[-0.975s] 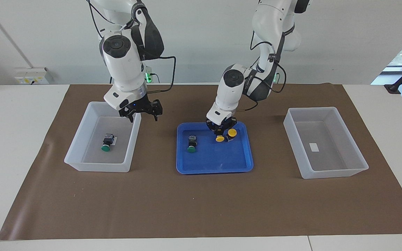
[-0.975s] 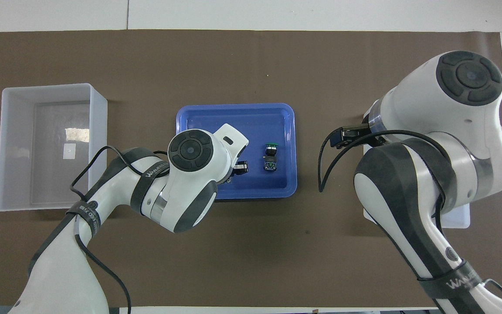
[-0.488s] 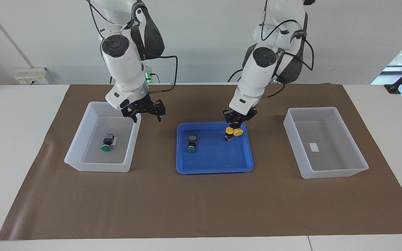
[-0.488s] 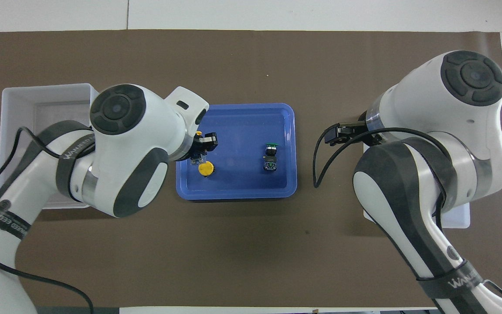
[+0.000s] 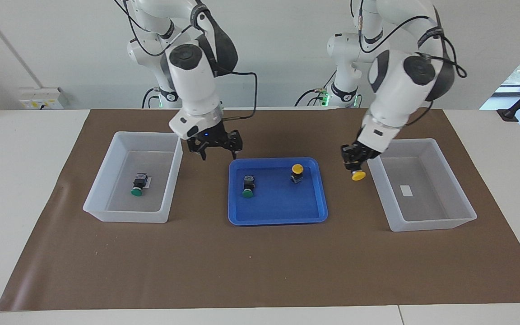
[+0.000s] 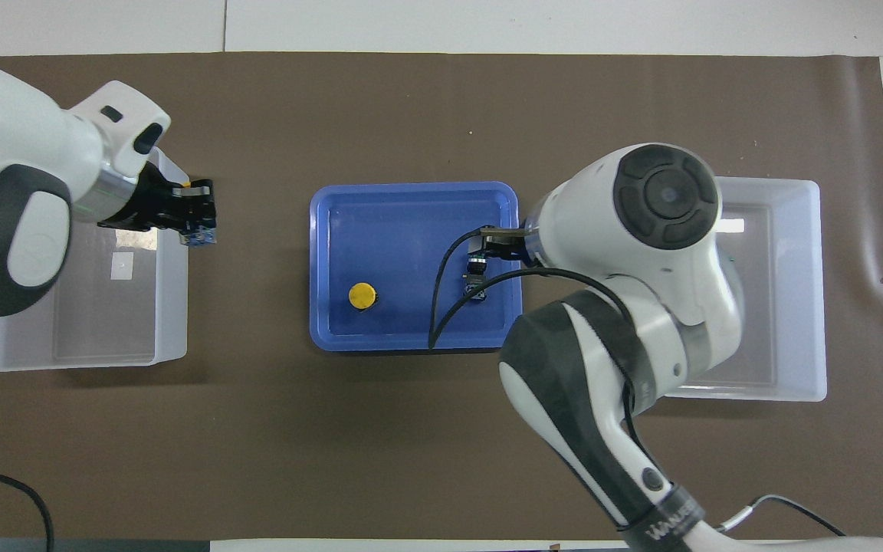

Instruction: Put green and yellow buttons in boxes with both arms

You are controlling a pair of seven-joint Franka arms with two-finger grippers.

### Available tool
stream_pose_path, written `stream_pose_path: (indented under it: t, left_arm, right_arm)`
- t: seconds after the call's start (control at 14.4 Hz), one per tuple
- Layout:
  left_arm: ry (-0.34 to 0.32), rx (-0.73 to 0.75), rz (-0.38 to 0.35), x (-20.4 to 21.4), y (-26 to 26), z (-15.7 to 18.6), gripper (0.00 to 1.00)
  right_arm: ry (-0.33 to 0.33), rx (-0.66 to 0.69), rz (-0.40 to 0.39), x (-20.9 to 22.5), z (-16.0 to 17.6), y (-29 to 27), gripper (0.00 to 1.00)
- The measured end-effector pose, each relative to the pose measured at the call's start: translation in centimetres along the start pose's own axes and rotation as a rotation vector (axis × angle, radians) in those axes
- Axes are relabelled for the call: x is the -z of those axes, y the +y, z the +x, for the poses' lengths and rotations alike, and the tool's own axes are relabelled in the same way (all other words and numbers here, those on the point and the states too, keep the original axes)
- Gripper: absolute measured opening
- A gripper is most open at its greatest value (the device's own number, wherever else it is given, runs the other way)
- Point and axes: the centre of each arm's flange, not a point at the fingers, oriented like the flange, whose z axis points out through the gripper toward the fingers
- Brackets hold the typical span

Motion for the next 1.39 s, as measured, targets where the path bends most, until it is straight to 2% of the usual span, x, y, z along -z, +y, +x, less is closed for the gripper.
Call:
stream_pose_path:
  t: [0.14,0.28,0.56,0.77,0.84,1.05,1.11,1.18,1.32,1.39]
  left_arm:
    - [-0.008,-0.047,-0.001,-1.6,-4.6,-0.7,0.32]
    - [-0.014,-0.078,0.004,-4.5,-6.3,-1.5,0.32]
    - [-0.031,-0.108,0.029,-10.0,-7.5,-3.9,0.32]
    - [-0.041,-0.124,0.029,-10.5,-8.2,-4.9,0.35]
    - [-0.037,-0.142,0.030,-10.2,-8.6,-5.1,0.47]
    - [-0.026,-0.166,0.032,-9.5,-9.9,-5.4,0.82]
    - [-0.025,-0.168,0.032,-9.5,-9.9,-5.4,0.95]
    - [-0.024,-0.169,0.032,-9.4,-9.9,-5.4,1.00]
    - [-0.024,-0.171,0.032,-9.4,-9.8,-5.4,1.00]
    - [-0.023,-0.174,0.033,-9.2,-9.7,-5.3,1.00]
  right_arm:
    - [0.000,0.013,-0.020,-4.0,0.1,-0.6,1.00]
    - [0.001,0.023,-0.048,-6.9,0.5,-0.2,0.98]
    - [-0.002,0.024,-0.079,-8.5,0.8,1.1,0.96]
    - [0.003,0.025,-0.076,-10.1,0.0,1.8,0.93]
    - [0.005,0.026,-0.074,-10.5,-0.2,2.0,0.86]
    - [0.010,0.027,-0.071,-11.3,-0.7,2.4,0.81]
    - [0.007,0.027,-0.073,-11.5,-0.8,2.5,0.77]
    - [0.006,0.027,-0.074,-11.5,-0.8,2.5,0.63]
    - [0.005,0.027,-0.075,-11.4,-0.8,2.5,0.41]
    - [0.000,0.027,-0.078,-11.3,-0.8,2.5,0.41]
